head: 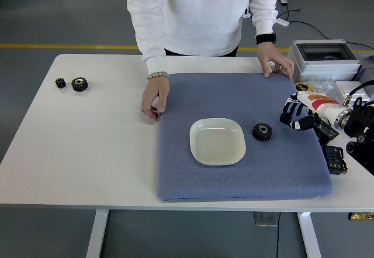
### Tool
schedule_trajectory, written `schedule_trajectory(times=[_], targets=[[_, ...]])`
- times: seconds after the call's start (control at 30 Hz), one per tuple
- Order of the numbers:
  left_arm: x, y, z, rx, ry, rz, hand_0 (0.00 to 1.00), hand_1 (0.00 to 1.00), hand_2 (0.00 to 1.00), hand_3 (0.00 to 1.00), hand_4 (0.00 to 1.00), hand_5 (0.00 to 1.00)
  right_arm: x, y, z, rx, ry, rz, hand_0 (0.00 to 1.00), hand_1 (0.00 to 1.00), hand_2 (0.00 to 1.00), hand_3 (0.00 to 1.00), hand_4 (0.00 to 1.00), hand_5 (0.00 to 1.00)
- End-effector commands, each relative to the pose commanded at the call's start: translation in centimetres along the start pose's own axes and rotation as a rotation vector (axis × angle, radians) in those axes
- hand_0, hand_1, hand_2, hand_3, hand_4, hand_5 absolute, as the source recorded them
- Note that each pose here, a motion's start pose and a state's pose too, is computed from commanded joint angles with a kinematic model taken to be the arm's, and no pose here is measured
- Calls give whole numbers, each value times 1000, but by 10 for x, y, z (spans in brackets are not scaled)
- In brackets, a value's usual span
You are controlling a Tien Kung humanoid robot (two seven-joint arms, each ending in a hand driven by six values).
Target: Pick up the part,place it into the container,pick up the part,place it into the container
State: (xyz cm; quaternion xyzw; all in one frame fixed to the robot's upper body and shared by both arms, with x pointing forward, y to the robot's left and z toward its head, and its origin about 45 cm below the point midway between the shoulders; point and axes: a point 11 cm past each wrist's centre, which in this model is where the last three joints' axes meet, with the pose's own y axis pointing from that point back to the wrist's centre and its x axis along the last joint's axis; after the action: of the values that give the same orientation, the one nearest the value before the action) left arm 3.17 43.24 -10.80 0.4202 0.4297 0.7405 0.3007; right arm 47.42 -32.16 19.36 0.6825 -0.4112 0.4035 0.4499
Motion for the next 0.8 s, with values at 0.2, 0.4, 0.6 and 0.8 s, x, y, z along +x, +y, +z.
schedule_trajectory(times=[0.2,0.4,0.6,0.8], targets=[[3,0,-2,2,-5,6,739,715,752,618,758,704,16,-2,-20,60,-2,41,238,432,485,480,750,96],[4,0,-2,2,-6,7,739,715,751,619,758,704,24,-3,-59,171,-14,65,237,432,486,485,752,92],[3,0,-1,0,-4,5,739,715,751,618,757,704,17,-1,-96,267,0,42,235,434,487,490,752,100],[2,0,-2,3,-3,4,739,715,751,618,757,704,-10,2,-132,355,29,-36,264,436,491,495,745,116]])
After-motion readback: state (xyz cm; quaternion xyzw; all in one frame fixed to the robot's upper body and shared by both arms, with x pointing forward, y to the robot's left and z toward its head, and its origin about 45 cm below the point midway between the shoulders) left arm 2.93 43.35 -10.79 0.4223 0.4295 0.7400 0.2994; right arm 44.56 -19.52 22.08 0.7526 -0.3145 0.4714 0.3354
